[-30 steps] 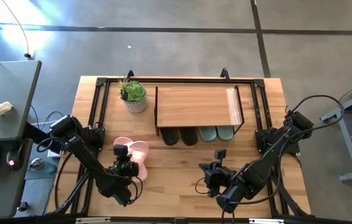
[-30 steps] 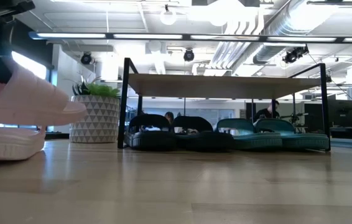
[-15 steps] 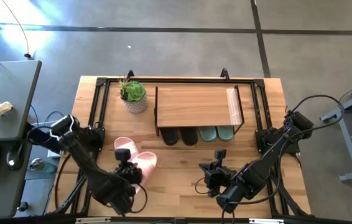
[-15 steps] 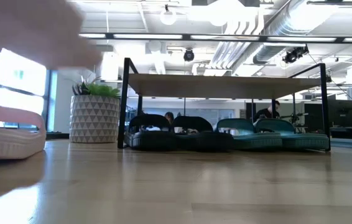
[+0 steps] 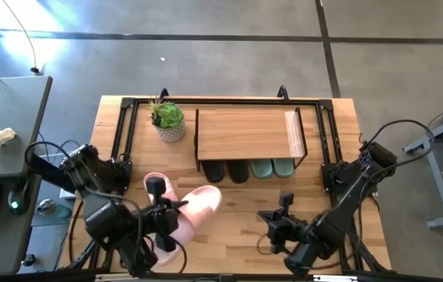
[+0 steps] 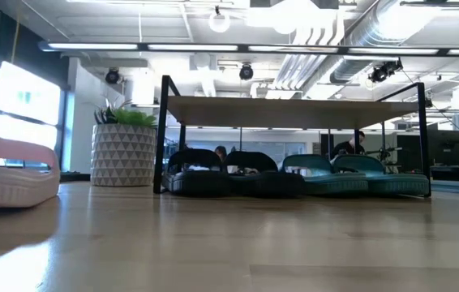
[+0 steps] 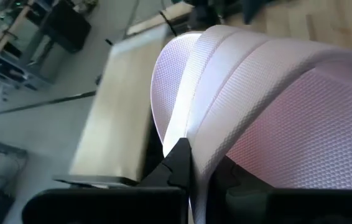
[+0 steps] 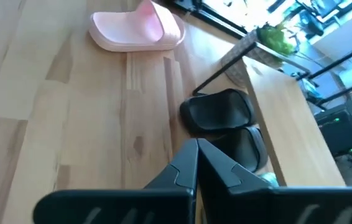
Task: Pick and place slides into the shelf
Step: Put the left pink slipper on the shelf
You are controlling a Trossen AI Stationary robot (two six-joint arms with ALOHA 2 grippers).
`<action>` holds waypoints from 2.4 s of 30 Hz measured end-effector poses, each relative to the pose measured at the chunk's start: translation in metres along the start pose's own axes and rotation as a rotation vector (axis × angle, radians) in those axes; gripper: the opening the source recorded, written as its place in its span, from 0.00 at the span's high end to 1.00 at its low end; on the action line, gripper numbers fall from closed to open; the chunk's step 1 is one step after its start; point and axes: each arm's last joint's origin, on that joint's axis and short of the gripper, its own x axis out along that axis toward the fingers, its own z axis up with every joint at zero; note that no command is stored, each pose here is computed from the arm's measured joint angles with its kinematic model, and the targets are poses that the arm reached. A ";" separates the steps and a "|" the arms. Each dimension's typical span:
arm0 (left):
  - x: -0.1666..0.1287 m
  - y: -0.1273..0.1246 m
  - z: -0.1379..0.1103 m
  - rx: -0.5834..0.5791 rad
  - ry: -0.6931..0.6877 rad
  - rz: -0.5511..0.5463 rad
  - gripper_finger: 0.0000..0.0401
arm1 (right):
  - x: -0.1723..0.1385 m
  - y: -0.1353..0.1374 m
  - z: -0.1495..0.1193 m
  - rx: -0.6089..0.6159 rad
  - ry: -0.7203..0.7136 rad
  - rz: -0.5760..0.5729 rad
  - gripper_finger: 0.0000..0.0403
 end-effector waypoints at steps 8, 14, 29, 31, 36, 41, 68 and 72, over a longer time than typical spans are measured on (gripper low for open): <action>0.035 0.036 0.016 -0.009 0.075 0.091 0.99 | -0.034 0.021 -0.025 0.177 -0.055 0.033 1.00; 0.075 0.064 0.026 -0.016 0.181 0.050 1.00 | -0.036 0.052 -0.043 0.288 -0.118 0.222 1.00; 0.160 0.144 0.032 -0.137 0.223 0.304 1.00 | 0.029 -0.012 -0.101 0.282 -0.379 0.231 1.00; 0.170 0.153 0.030 -0.168 0.226 0.341 1.00 | 0.032 -0.022 -0.109 0.281 -0.373 0.162 1.00; 0.203 0.161 0.019 -0.200 0.262 0.397 1.00 | 0.039 -0.034 -0.119 0.292 -0.356 0.065 1.00; 0.233 0.170 0.000 -0.210 0.327 0.497 1.00 | 0.047 -0.039 -0.122 0.267 -0.317 0.028 1.00; 0.289 0.165 -0.055 -0.299 0.502 0.564 1.00 | 0.073 -0.051 -0.132 0.209 -0.150 0.115 1.00; 0.287 0.164 -0.058 -0.296 0.532 0.571 1.00 | 0.073 -0.051 -0.132 0.199 -0.150 0.120 1.00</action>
